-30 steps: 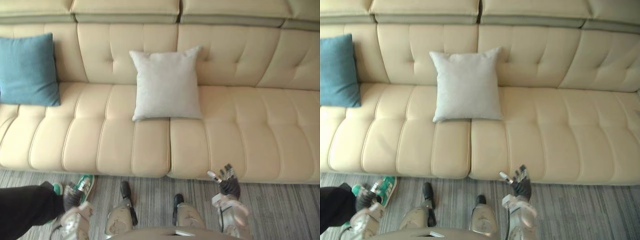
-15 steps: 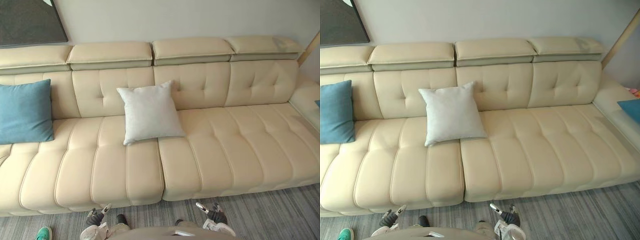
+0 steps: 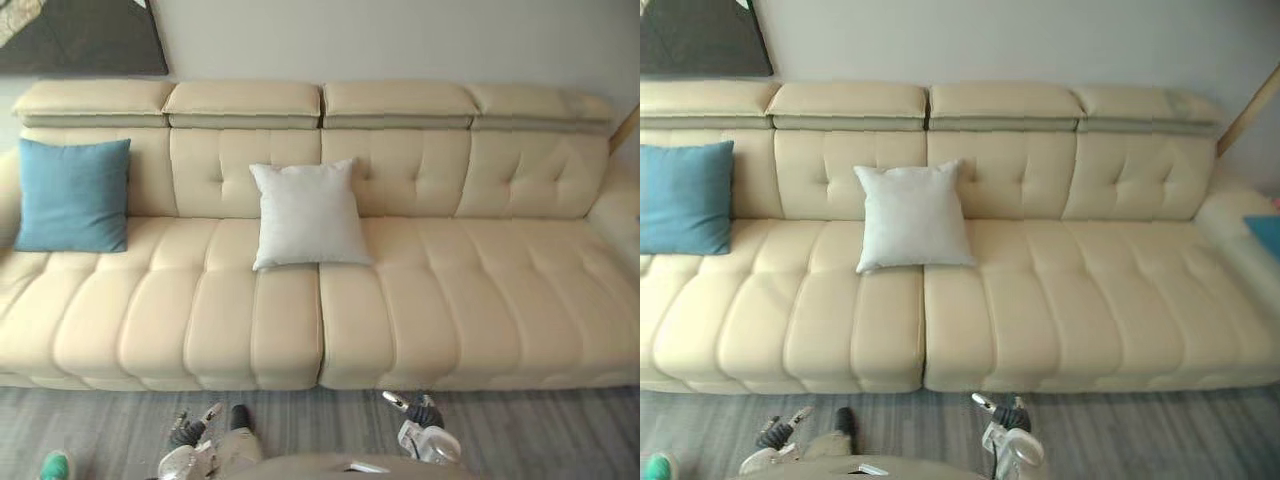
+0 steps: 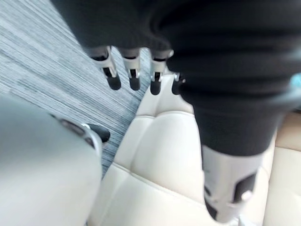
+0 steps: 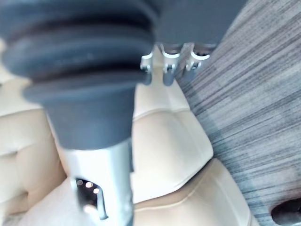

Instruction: Pick up cushions and gather them together orderly.

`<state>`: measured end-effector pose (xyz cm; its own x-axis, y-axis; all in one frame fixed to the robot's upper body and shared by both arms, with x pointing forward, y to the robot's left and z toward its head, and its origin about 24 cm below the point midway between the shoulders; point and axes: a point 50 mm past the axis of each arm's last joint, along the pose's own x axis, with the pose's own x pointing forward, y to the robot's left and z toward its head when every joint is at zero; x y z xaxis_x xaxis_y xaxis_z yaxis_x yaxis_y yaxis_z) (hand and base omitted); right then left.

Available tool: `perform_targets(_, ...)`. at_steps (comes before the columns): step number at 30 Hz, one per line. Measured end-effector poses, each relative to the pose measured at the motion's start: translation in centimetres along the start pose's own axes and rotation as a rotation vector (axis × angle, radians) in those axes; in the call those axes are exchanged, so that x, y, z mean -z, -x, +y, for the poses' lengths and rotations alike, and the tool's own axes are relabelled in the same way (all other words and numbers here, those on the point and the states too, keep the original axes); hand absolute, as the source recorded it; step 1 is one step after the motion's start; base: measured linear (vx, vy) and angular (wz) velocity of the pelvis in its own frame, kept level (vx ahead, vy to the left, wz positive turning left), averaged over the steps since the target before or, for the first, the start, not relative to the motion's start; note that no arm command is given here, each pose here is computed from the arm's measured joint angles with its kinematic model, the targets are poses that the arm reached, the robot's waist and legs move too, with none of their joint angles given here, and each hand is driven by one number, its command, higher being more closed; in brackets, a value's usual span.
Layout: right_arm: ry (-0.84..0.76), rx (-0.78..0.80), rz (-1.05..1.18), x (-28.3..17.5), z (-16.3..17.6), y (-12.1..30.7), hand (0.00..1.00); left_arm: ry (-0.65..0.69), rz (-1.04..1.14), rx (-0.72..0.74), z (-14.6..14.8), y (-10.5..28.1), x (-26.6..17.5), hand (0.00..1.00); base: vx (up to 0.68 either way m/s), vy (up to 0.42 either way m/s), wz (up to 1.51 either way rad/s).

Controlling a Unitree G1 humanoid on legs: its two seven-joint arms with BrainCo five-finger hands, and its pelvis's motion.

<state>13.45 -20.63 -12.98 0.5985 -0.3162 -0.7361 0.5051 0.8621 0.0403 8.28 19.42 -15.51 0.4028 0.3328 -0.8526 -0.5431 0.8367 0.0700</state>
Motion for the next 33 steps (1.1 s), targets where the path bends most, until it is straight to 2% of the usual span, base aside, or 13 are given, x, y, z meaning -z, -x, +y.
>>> perform_targets(3,0.045,0.019,0.016,0.7,-0.7,0.3,0.00,-0.003,0.014,0.019,-0.6,0.1,0.4,0.00,-0.39,-0.076,0.45)
perform_targets(8,0.052,0.050,0.043,1.4,-1.2,0.5,0.00,-0.026,-0.025,-0.001,0.3,-0.4,-1.0,0.00,-0.27,0.095,0.09)
perform_targets(13,0.021,0.067,0.095,2.6,-0.8,0.6,0.00,0.008,-0.001,-0.034,1.0,-0.5,-0.7,0.00,-0.19,0.287,-0.92)
perform_targets(16,-0.004,0.077,0.149,3.9,-0.7,1.1,0.00,-0.032,0.010,-0.035,1.3,-0.6,-0.7,0.00,-0.11,0.211,-0.80)
perform_targets(20,-0.018,0.127,0.201,4.9,-2.2,1.2,0.00,-0.068,0.041,-0.029,1.3,-0.7,-0.3,0.00,-0.03,0.141,-0.55)
perform_targets(26,-0.001,0.121,0.196,4.3,-2.7,0.7,0.00,-0.228,0.068,0.027,0.5,-0.8,0.2,0.00,0.04,0.018,-0.77)
perform_targets(33,0.016,0.075,0.131,1.9,-1.2,-0.5,0.00,-0.318,0.018,0.092,-1.3,-1.2,-1.4,0.00,0.01,-0.104,-1.31)
